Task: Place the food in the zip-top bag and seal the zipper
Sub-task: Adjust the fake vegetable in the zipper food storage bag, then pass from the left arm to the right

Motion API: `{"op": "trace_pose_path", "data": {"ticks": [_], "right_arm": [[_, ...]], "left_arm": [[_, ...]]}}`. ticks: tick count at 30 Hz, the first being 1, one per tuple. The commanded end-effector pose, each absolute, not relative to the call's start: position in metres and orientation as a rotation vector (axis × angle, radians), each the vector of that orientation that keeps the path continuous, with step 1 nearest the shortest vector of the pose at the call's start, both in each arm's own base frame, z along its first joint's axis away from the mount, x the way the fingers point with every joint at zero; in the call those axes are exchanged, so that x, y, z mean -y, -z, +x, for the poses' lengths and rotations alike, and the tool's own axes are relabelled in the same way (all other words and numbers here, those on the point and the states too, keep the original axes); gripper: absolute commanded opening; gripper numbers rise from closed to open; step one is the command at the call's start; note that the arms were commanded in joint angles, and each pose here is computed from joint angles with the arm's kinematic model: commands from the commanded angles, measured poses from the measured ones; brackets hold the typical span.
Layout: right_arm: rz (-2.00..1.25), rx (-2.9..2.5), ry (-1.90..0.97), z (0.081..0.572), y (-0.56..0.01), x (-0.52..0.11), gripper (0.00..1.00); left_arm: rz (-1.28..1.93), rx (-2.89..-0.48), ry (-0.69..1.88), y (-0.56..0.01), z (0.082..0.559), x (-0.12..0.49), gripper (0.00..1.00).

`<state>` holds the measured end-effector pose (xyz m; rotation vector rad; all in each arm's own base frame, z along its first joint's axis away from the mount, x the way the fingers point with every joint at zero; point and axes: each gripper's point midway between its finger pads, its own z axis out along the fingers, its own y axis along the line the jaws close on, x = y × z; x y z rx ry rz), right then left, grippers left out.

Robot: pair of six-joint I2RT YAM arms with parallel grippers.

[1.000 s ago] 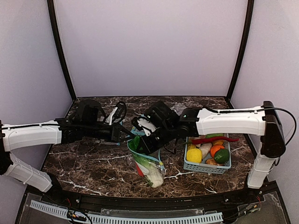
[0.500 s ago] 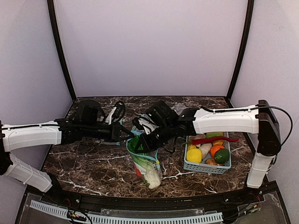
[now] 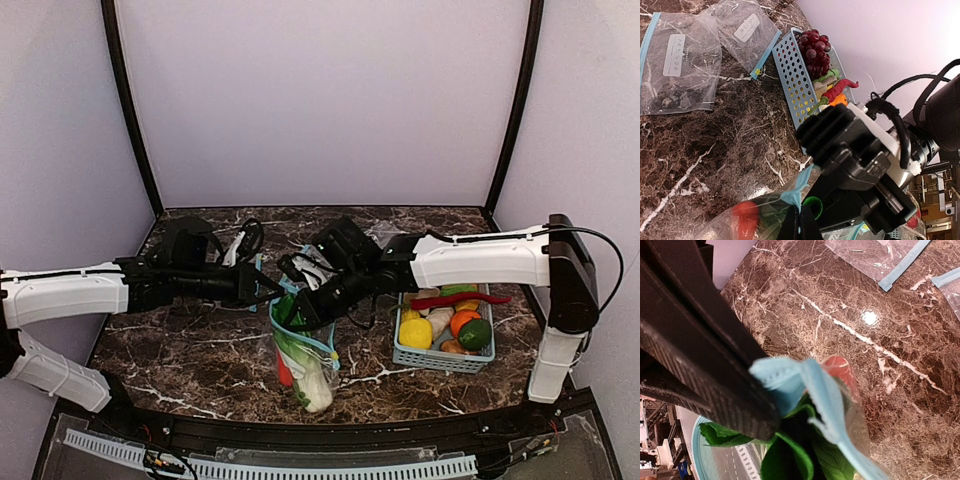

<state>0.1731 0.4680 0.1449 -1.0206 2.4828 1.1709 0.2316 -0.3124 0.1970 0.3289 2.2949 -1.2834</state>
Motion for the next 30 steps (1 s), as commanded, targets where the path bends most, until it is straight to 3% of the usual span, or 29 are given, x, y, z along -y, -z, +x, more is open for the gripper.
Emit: {"op": "trace_pose_path", "data": {"ticks": [1, 7, 16, 22, 30], "right_arm": [[-1.026, -2.681, -0.991, 0.15, -0.102, -0.442, 0.08], [-0.962, -2.543, -0.931, 0.165, -0.147, -0.43, 0.38], [-0.938, -2.352, -0.935, 0.161, -0.207, -0.407, 0.72], [-0.909, -2.252, -0.914, 0.145, -0.213, -0.389, 0.79], [-0.886, -2.174, -0.866, 0.114, -0.182, -0.388, 0.75]], "left_arm": [[0.364, -1.99, 1.4, -0.267, 0.244, 0.326, 0.01], [0.317, -2.176, 1.229, -0.227, 0.244, 0.307, 0.01], [0.259, -2.26, 1.175, -0.206, 0.246, 0.298, 0.01], [0.199, -2.273, 1.161, -0.202, 0.25, 0.292, 0.01], [0.121, -2.293, 1.135, -0.193, 0.251, 0.282, 0.01]]}}
